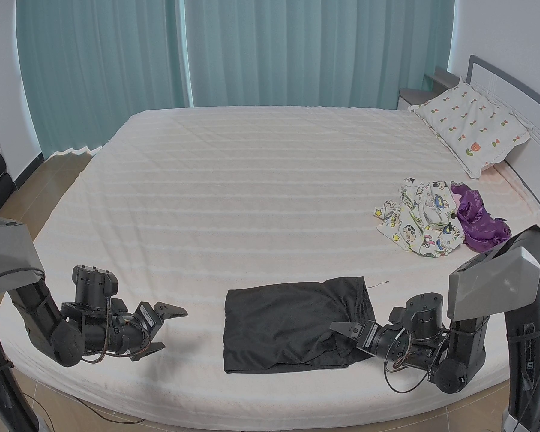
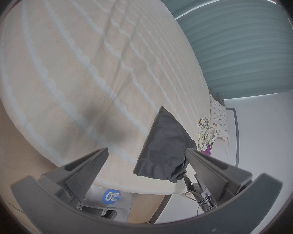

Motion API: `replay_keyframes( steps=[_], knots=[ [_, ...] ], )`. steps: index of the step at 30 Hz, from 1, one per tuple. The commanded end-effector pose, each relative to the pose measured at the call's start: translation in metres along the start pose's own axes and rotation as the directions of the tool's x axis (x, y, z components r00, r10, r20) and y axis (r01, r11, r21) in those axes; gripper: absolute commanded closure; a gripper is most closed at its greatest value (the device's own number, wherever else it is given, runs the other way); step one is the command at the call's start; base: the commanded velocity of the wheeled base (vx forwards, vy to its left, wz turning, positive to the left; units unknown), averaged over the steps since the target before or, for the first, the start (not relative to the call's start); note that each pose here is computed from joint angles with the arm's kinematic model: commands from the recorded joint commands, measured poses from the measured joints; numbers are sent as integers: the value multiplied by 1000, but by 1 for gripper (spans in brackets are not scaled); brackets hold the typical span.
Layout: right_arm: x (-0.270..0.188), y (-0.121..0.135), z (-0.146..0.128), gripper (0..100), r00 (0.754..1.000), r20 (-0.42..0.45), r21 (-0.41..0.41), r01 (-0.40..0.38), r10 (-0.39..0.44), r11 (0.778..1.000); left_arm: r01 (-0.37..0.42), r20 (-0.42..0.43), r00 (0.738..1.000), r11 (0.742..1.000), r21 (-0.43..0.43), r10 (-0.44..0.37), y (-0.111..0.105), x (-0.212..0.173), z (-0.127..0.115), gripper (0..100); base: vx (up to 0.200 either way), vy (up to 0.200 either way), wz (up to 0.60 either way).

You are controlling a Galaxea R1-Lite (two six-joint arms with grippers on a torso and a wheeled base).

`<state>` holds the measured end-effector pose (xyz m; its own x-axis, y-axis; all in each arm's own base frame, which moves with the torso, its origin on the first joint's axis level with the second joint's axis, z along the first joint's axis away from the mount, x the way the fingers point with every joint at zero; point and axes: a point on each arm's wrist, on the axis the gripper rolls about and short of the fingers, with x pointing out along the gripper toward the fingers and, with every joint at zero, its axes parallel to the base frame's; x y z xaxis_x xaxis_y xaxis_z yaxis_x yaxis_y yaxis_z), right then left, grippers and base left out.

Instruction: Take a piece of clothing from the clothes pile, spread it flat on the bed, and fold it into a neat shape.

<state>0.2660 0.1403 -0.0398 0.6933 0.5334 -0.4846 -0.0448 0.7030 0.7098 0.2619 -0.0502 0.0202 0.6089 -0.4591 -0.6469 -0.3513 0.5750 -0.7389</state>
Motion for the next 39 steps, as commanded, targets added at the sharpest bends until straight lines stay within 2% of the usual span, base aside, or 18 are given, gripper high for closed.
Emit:
replay_keyframes(
  steps=[1,15,20,21,27,29,34,39],
  knots=[
    [3,-2,-2,0,1000,-12,0,11,-11,1000,-3,-2,1000,1000,-1,3,1,1,0,0,0,0,0],
    [7,-5,-2,0,999,-25,5,41,-41,999,-3,-2,1000,1000,-1,3,1,2,0,0,0,0,0],
    [12,-4,-2,0,996,-8,3,91,-91,996,-1,0,1000,1000,-4,1,0,2,1,0,0,0,0],
    [13,-4,-2,100,995,-1,2,98,-98,995,-1,0,1000,1000,-4,1,0,2,1,0,0,0,0],
    [12,-3,-2,100,994,7,3,105,-105,994,-2,1,1000,1000,-6,2,1,2,1,0,0,0,0],
    [11,-4,-1,100,989,44,5,141,-141,990,-1,2,1000,1000,-5,1,0,2,2,0,0,0,0],
    [1,-11,0,100,983,34,18,178,-178,984,-2,1,1000,1000,-6,2,1,2,1,0,0,0,0],
    [-7,-6,5,100,985,59,23,160,-161,987,-3,0,1000,1000,-5,3,1,2,1,0,0,0,0]
  ],
)
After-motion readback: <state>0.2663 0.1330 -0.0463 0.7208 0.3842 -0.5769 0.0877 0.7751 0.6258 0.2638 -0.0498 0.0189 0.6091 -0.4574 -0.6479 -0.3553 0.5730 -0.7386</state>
